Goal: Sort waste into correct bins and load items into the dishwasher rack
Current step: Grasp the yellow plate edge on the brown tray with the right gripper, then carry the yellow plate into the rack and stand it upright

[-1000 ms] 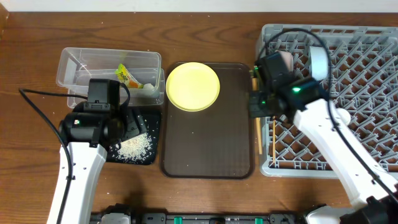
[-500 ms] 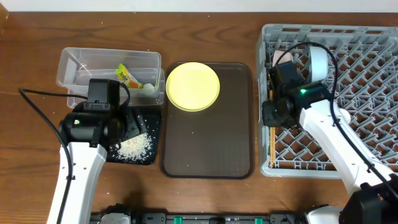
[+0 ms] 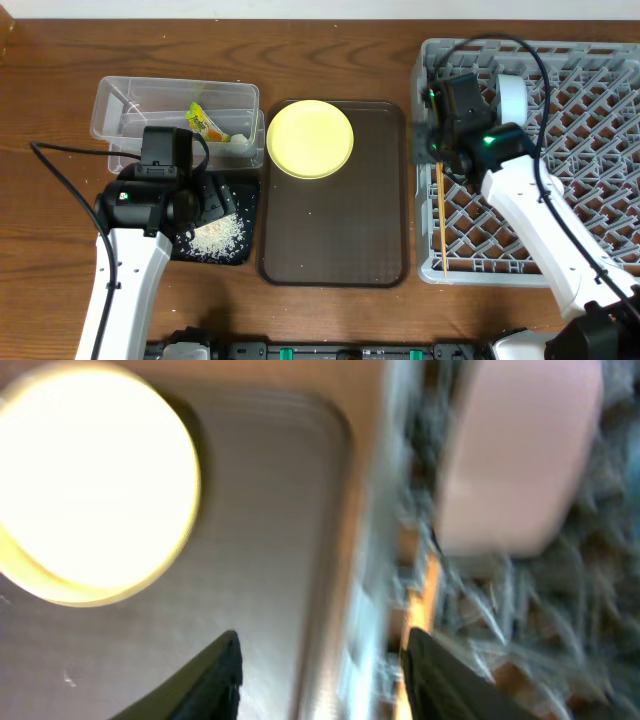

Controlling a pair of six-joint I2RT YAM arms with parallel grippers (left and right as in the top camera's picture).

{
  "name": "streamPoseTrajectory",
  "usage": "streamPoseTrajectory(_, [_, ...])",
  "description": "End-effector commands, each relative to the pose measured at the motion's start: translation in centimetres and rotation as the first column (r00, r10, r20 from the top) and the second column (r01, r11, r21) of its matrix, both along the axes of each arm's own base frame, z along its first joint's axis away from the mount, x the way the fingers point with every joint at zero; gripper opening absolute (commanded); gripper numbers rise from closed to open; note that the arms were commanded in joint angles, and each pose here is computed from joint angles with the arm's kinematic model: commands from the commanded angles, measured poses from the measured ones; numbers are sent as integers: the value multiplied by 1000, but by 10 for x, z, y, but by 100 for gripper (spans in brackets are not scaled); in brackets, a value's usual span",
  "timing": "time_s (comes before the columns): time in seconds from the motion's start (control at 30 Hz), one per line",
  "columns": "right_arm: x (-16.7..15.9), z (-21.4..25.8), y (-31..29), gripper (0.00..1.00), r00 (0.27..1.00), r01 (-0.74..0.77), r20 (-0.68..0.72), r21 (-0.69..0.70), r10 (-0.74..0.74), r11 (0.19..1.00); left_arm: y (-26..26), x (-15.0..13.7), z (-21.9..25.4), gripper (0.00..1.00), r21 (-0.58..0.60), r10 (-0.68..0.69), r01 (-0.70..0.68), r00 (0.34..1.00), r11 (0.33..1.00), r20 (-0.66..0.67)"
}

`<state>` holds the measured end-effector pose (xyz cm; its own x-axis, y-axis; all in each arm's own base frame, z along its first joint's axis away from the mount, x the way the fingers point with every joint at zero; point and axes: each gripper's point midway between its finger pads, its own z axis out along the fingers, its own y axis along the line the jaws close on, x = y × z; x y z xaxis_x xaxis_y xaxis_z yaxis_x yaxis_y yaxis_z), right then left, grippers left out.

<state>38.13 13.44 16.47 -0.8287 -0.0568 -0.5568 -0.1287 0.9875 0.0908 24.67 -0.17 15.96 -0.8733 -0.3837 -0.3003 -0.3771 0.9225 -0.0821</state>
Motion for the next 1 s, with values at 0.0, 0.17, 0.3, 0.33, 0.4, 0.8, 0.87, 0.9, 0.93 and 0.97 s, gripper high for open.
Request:
streamPoseTrajectory(0.0, [11,8,29,52,996,-70,64,24,69,997,3,-1,-1,88,7,20,-20,1000,1000,-8])
streamPoseTrajectory(0.17, [32,-10,62,56,988,-118,108,42,112,992,3,-1,-1,88,7,20,-20,1000,1000,-7])
streamPoseTrajectory(0.3, [44,-49,79,58,988,-135,77,31,133,990,3,-1,-1,88,7,20,-20,1000,1000,-8])
streamPoseTrajectory(0.33, [46,-59,82,58,988,-139,68,28,137,990,3,-1,-1,88,7,20,-20,1000,1000,-8])
streamPoseTrajectory(0.4, [50,-82,93,58,989,-140,49,33,139,990,3,-1,-1,89,7,20,-20,1000,1000,-8])
streamPoseTrajectory(0.8, [42,-158,121,32,992,-115,-49,45,118,992,3,-1,-1,88,7,20,-20,1000,1000,-8])
streamPoseTrajectory(0.87, [41,-159,119,22,991,-114,-59,41,117,993,3,-1,-1,88,7,20,-20,1000,1000,-8])
streamPoseTrajectory(0.9, [39,-160,118,14,991,-113,-67,37,115,993,3,-1,-1,88,7,20,-20,1000,1000,-8])
streamPoseTrajectory(0.93, [38,-160,116,9,991,-111,-74,33,113,993,3,-1,-1,88,7,20,-20,1000,1000,-8])
streamPoseTrajectory(0.97, [36,-160,112,1,990,-106,-87,28,108,994,3,-1,-1,88,7,20,-20,1000,1000,-8])
